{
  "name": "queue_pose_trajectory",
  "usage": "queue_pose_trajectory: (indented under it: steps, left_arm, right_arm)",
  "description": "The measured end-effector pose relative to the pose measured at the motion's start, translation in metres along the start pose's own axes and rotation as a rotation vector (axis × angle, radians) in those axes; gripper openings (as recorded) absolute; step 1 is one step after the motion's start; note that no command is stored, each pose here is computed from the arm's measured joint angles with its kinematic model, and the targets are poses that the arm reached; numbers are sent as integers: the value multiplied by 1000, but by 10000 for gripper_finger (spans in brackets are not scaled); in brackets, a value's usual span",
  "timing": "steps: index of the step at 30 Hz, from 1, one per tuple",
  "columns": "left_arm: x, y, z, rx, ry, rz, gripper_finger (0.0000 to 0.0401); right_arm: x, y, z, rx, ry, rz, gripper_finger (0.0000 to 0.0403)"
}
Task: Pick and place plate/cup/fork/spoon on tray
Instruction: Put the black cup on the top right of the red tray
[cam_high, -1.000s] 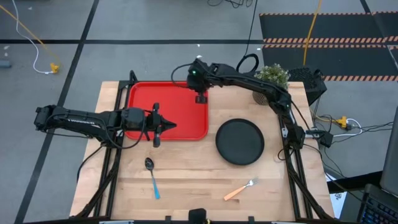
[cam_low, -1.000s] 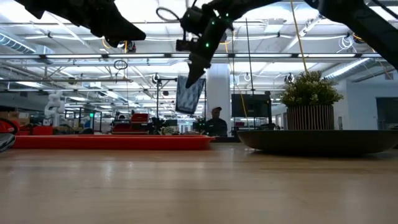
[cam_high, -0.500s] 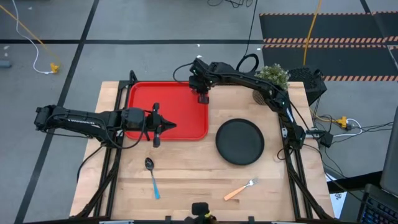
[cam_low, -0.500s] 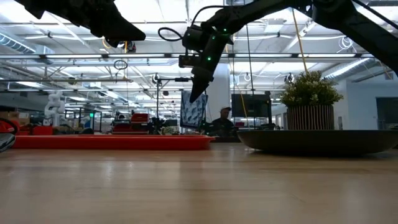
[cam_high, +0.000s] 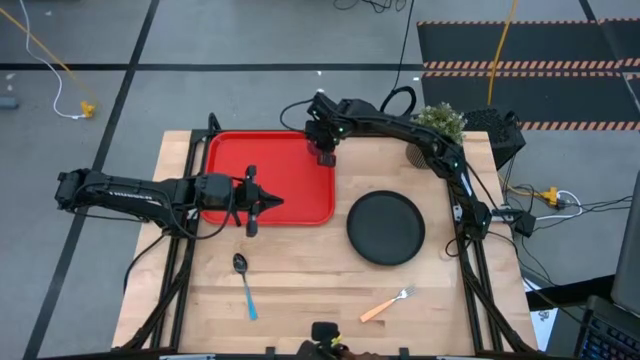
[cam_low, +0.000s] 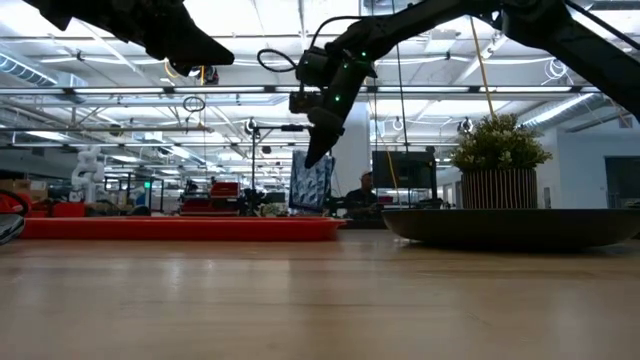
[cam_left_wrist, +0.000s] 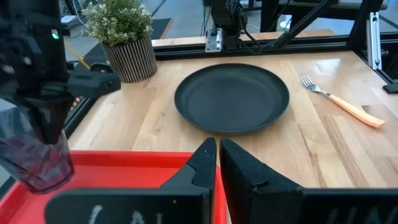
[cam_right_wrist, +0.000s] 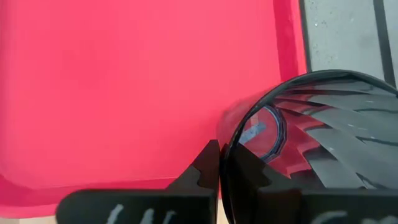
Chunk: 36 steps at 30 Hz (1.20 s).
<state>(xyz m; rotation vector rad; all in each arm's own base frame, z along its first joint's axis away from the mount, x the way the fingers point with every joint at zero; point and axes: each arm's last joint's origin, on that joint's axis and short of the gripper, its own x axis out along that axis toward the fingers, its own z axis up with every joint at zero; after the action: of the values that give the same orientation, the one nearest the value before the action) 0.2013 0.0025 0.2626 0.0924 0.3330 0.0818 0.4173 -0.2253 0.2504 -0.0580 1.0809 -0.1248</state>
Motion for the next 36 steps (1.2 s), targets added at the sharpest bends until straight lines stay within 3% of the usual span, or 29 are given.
queue_pose_trajectory:
  steps: [13, 36]
  left_arm:
    - [0, 0, 1, -3, -13, 1, 26]
    - [0, 0, 1, -1, -12, 1, 26]
  right_arm:
    - [27, 2, -16, 4, 10, -1, 14]
    - [28, -4, -8, 3, -64, -95, 136]
